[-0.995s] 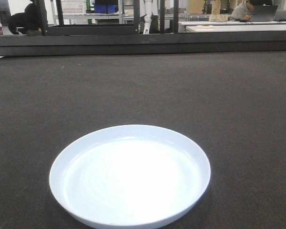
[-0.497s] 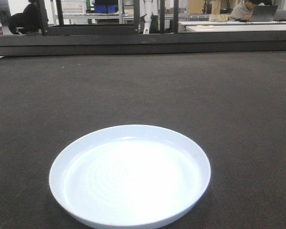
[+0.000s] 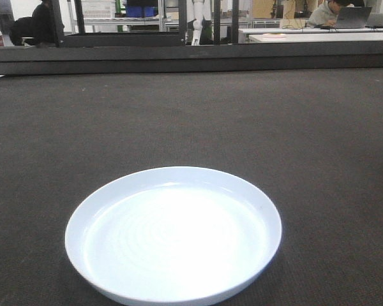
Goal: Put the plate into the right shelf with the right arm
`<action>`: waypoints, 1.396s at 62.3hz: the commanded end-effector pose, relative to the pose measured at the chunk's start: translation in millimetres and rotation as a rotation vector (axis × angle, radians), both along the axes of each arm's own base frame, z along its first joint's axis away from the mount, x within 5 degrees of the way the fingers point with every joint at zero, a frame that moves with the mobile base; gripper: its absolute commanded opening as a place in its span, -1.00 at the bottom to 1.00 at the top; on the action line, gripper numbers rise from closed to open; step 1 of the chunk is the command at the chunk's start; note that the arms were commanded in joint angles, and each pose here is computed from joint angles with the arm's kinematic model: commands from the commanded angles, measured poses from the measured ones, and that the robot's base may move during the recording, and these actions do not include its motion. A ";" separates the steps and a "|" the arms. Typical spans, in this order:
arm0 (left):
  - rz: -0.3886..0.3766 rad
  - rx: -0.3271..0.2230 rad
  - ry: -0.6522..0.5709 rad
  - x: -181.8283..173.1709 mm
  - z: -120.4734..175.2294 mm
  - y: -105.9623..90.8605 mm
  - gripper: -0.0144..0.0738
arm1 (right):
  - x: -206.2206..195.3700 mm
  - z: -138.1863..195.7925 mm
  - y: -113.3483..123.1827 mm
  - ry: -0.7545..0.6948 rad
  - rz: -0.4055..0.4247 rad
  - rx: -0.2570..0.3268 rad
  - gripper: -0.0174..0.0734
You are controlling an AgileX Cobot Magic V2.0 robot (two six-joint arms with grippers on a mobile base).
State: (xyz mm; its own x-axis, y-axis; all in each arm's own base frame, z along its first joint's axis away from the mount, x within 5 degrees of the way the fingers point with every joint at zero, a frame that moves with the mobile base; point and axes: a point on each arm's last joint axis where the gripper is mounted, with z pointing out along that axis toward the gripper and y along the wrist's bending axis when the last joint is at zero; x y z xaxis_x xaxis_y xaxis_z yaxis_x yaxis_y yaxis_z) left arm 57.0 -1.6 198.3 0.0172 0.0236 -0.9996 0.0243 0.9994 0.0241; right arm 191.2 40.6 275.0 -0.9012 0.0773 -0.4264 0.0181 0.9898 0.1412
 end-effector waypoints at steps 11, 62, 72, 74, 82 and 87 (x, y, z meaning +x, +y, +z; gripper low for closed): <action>0.009 -0.018 -0.089 -0.8 5.2 1.0 -0.96 | 47.8 -3.2 52.4 0.084 -0.045 0.051 0.68; 0.009 -0.018 -0.089 -0.8 5.2 1.0 -0.96 | 69.0 -33.4 150.7 0.271 0.065 0.005 0.50; 0.009 -0.018 -0.089 -0.8 5.2 1.0 -0.96 | 64.9 -40.0 149.0 0.297 0.041 -0.003 0.19; 0.009 -0.018 -0.089 -0.8 5.2 1.0 -0.96 | 63.0 -41.9 149.5 0.303 0.044 -0.008 0.15; 0.009 -0.018 -0.089 -0.8 5.2 1.0 -0.96 | 56.5 -48.6 152.2 0.315 0.061 -0.018 0.09; 0.009 -0.018 -0.089 -0.8 5.2 1.0 -0.96 | 56.8 -48.1 153.6 0.308 0.063 -0.011 0.08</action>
